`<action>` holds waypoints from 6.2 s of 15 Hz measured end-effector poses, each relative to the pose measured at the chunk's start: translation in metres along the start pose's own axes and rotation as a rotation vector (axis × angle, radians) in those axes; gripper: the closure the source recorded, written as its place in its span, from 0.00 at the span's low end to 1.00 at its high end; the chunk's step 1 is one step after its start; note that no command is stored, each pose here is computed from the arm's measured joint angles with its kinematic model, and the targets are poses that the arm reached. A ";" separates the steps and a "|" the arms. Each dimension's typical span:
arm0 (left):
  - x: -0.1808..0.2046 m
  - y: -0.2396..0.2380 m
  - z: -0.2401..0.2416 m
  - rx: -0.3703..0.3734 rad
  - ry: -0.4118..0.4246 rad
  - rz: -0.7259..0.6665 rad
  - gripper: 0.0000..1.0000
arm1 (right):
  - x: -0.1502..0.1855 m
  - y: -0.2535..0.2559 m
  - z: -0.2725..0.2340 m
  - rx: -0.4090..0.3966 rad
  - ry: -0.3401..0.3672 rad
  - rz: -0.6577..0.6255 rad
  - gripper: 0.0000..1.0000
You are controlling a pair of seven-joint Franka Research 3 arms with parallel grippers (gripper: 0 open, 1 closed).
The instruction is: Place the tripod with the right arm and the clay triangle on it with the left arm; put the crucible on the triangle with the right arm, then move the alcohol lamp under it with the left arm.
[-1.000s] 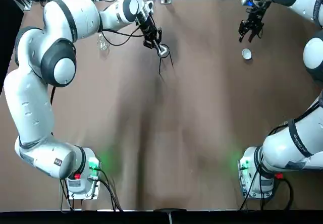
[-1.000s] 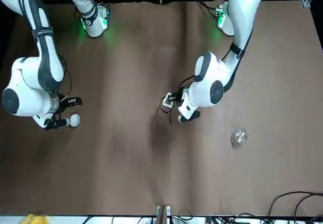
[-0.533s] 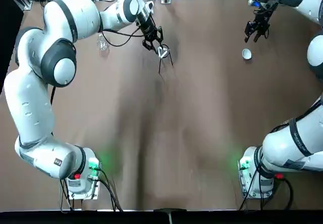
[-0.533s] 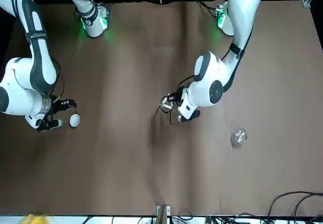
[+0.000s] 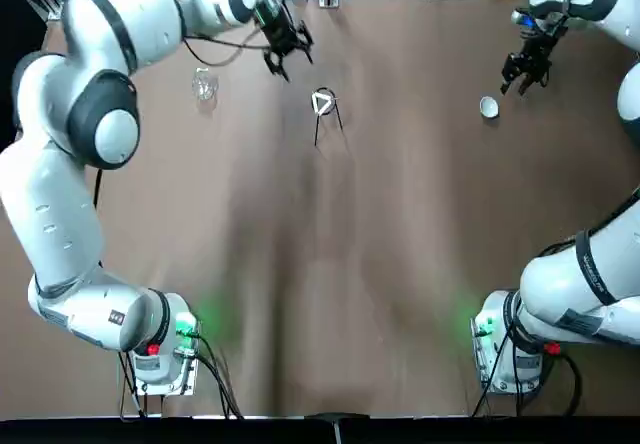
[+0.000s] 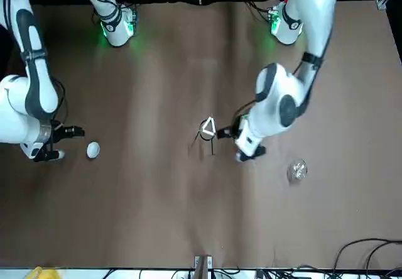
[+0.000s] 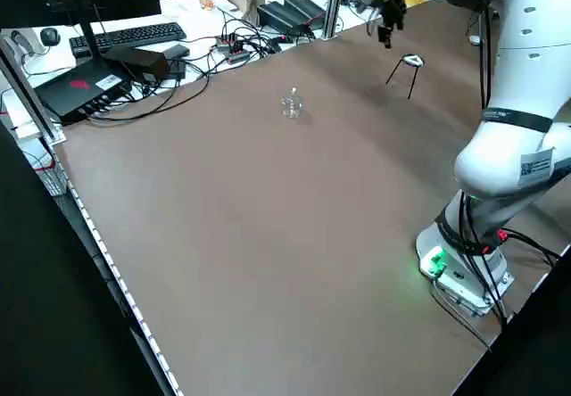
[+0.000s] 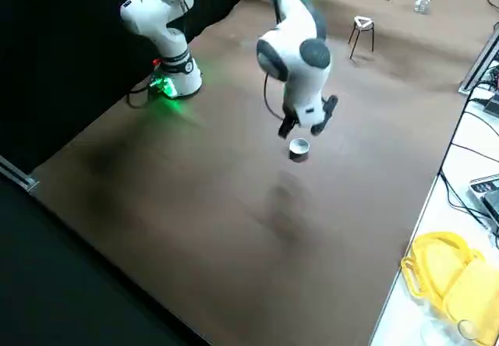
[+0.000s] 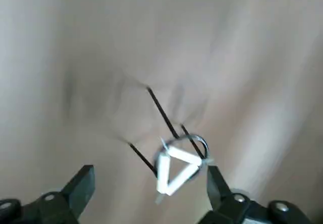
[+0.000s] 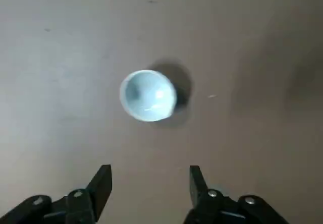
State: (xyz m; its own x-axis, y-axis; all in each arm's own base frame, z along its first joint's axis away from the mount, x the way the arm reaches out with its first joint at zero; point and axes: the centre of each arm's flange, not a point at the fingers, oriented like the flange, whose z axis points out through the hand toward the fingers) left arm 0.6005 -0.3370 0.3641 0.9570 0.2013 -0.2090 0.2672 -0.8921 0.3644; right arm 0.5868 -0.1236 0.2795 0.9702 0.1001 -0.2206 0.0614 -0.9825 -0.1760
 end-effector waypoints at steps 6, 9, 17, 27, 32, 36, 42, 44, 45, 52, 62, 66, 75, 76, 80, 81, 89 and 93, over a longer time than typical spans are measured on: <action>0.043 -0.052 -0.055 0.209 0.194 0.084 0.00 | 0.011 0.026 0.046 0.007 0.012 -0.002 0.38; 0.067 -0.087 -0.067 0.310 0.246 0.126 0.00 | 0.019 0.020 0.052 0.005 0.040 -0.010 0.42; 0.127 -0.204 -0.112 0.361 0.221 0.272 0.00 | 0.033 0.014 0.079 0.004 0.073 -0.017 0.55; 0.159 -0.353 -0.183 0.415 0.147 0.648 0.00 | 0.040 0.010 0.087 0.003 0.072 -0.025 0.81; 0.166 -0.388 -0.177 0.306 0.137 0.697 0.00 | 0.044 0.005 0.078 0.008 0.081 -0.029 0.94; 0.171 -0.386 -0.177 0.274 0.150 0.849 0.00 | 0.048 -0.019 0.073 0.018 0.041 -0.062 0.94; 0.187 -0.438 -0.157 0.098 0.267 1.090 0.00 | 0.030 -0.145 -0.023 0.099 -0.024 0.002 0.94; 0.191 -0.455 -0.147 0.047 0.309 1.168 0.00 | 0.023 -0.191 -0.039 0.100 -0.025 0.034 0.94; 0.194 -0.469 -0.137 -0.004 0.366 1.243 0.00 | 0.020 -0.220 -0.038 0.109 -0.033 0.050 0.94; 0.197 -0.518 -0.091 -0.154 0.571 1.416 0.00 | 0.015 -0.288 -0.038 0.240 -0.065 0.142 0.94; 0.186 -0.541 -0.014 -0.385 0.725 1.585 0.00 | 0.003 -0.481 -0.020 0.351 0.050 0.346 0.94; 0.186 -0.531 0.018 -0.440 0.779 1.586 0.00 | 0.005 -0.530 0.019 0.379 0.049 0.377 0.94; 0.182 -0.496 0.080 -0.560 0.844 1.566 0.00 | 0.006 -0.562 0.059 0.401 0.065 0.370 0.94; 0.181 -0.492 0.087 -0.570 0.840 1.564 0.00 | 0.006 -0.561 0.061 0.400 0.063 0.372 0.94; 0.180 -0.482 0.101 -0.586 0.844 1.574 0.00 | 0.009 -0.559 0.071 0.397 0.057 0.380 0.95; 0.180 -0.477 0.102 -0.588 0.853 1.578 0.01 | 0.010 -0.558 0.072 0.397 0.058 0.382 0.95; 0.176 -0.423 0.123 -0.621 0.895 1.643 0.19 | 0.010 -0.560 0.081 0.394 0.054 0.383 0.95; 0.163 -0.372 0.142 -0.710 0.887 1.672 0.19 | 0.011 -0.559 0.084 0.392 0.051 0.386 0.84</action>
State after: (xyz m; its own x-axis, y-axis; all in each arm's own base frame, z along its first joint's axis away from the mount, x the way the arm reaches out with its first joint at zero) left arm 0.6412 -0.0300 0.0657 -0.0156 -0.1900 0.9817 -0.9899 -0.1355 -0.0419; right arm 0.5438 0.4402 0.2946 0.9158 -0.2732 -0.2943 -0.3833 -0.8134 -0.4376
